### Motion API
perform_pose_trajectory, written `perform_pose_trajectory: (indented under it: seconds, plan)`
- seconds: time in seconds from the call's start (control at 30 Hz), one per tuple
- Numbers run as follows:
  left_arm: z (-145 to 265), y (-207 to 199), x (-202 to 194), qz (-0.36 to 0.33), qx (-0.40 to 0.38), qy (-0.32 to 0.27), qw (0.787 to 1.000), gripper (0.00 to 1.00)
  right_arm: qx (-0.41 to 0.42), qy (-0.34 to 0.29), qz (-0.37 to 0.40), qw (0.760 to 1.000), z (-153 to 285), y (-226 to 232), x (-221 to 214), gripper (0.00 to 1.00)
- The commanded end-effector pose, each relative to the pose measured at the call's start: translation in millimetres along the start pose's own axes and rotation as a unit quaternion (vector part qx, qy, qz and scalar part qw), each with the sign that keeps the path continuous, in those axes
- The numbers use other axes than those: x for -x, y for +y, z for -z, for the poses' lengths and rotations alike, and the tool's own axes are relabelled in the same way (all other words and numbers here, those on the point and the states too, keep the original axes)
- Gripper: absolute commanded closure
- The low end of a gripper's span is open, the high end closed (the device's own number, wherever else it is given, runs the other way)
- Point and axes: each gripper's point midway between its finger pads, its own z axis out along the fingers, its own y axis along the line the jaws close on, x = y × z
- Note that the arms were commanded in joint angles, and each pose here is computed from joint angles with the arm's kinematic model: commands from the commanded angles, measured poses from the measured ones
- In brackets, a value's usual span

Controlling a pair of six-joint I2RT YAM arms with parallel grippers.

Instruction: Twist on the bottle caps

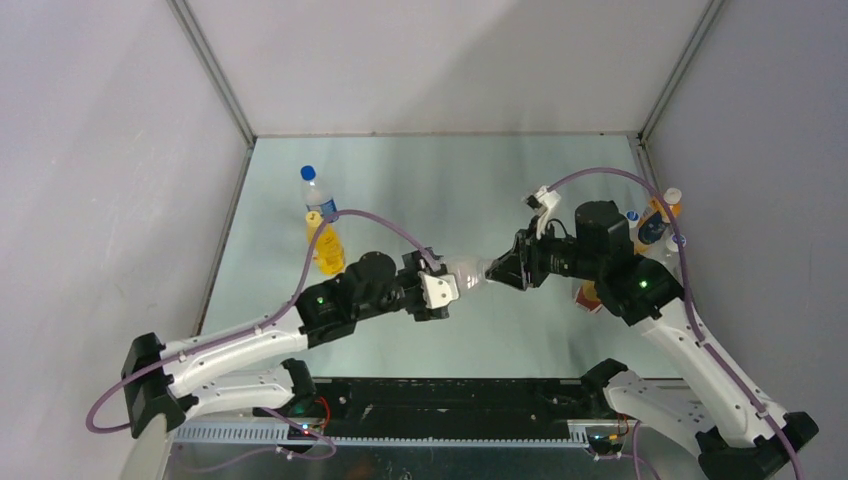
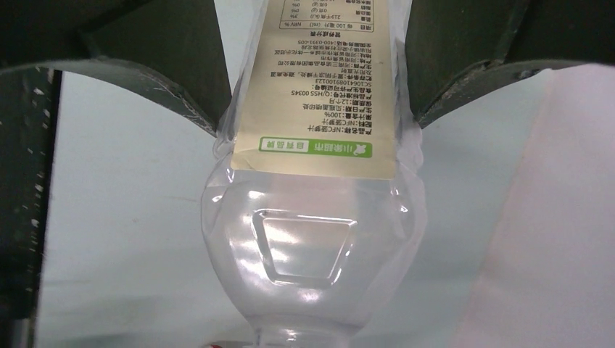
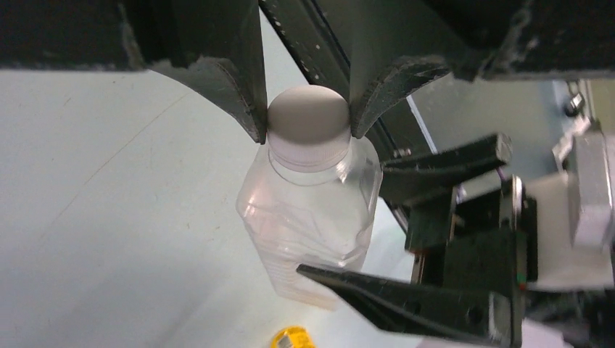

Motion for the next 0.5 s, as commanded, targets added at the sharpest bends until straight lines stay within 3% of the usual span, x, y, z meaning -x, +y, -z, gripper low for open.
perform_pose_trajectory:
  seconds: [0.0,0.03,0.1,0.2,0.27,0.47]
  plan:
    - [13.1,52.7,41.2,-0.031,0.162,-0.058,0.985,1.00,-0.056,-0.099,-0.117,0.987,9.2,-8.0,36.7,1.00]
    - [14.3,55.4,38.7,-0.029,0.174,-0.054,0.983,1.00,-0.052,-0.107,-0.110,0.987,11.8,-6.0,40.2,1.00]
    - [13.3,52.2,34.6,-0.033,0.166,-0.042,0.985,1.00,-0.038,-0.110,-0.077,0.990,14.7,-1.0,42.3,0.89]
    - [9.2,41.0,33.9,-0.037,0.114,-0.029,0.992,1.00,-0.029,-0.110,-0.006,0.993,20.1,1.5,41.7,0.64]
    - [7.0,31.8,28.4,-0.017,0.065,-0.021,0.997,1.00,-0.011,-0.113,0.046,0.992,25.8,8.4,42.3,0.53]
    - [11.0,13.4,23.8,0.030,-0.036,-0.017,0.999,1.00,0.023,-0.103,0.203,0.974,43.4,21.3,30.7,0.29]
